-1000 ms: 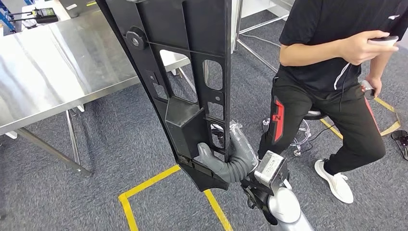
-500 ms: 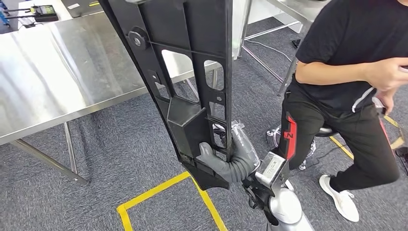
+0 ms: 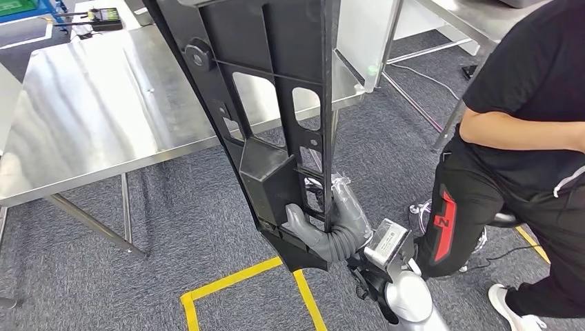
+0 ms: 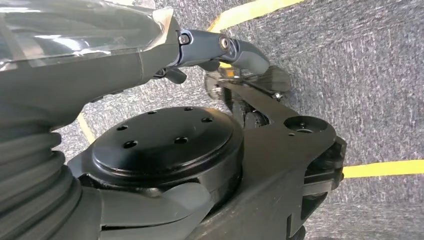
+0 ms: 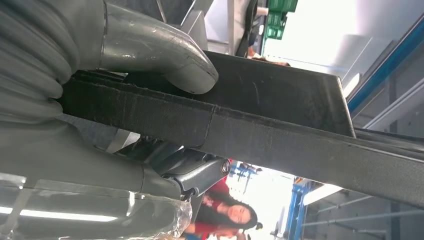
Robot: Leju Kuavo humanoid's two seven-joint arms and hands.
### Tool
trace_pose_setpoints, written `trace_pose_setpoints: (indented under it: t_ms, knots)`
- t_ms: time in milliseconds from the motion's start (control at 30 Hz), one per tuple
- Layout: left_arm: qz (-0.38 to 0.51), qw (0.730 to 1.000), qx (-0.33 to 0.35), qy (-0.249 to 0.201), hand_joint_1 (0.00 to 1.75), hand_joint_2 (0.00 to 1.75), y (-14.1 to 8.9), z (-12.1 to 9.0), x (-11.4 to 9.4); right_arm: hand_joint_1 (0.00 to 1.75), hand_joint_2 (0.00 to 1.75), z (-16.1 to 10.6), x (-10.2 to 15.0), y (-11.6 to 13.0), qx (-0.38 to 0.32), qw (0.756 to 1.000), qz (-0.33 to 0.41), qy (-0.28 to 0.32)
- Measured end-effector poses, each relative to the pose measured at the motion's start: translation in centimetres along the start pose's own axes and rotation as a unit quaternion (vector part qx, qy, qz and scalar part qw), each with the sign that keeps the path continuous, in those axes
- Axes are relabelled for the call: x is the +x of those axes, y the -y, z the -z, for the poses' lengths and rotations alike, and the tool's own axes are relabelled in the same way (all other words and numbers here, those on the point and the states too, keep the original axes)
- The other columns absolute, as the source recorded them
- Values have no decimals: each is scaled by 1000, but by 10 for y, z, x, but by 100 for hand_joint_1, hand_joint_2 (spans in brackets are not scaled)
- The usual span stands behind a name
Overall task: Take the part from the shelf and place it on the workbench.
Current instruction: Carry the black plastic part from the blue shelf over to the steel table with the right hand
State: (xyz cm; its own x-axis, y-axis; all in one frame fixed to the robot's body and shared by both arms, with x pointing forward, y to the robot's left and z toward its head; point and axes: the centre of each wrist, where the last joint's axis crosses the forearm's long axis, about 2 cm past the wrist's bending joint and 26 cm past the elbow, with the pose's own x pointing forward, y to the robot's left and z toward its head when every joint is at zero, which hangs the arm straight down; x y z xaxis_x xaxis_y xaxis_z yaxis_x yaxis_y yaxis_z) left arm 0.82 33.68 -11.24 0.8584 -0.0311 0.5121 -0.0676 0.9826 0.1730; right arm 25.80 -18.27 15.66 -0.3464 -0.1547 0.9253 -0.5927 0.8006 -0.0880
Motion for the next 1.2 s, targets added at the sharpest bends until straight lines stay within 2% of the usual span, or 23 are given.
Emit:
trace_pose_setpoints:
  t_ms: [1200]
  knots:
    - [12,1000,5,8,0,175,-4,1,2,175,175,2,3,-1,-10,1000,-14,-1]
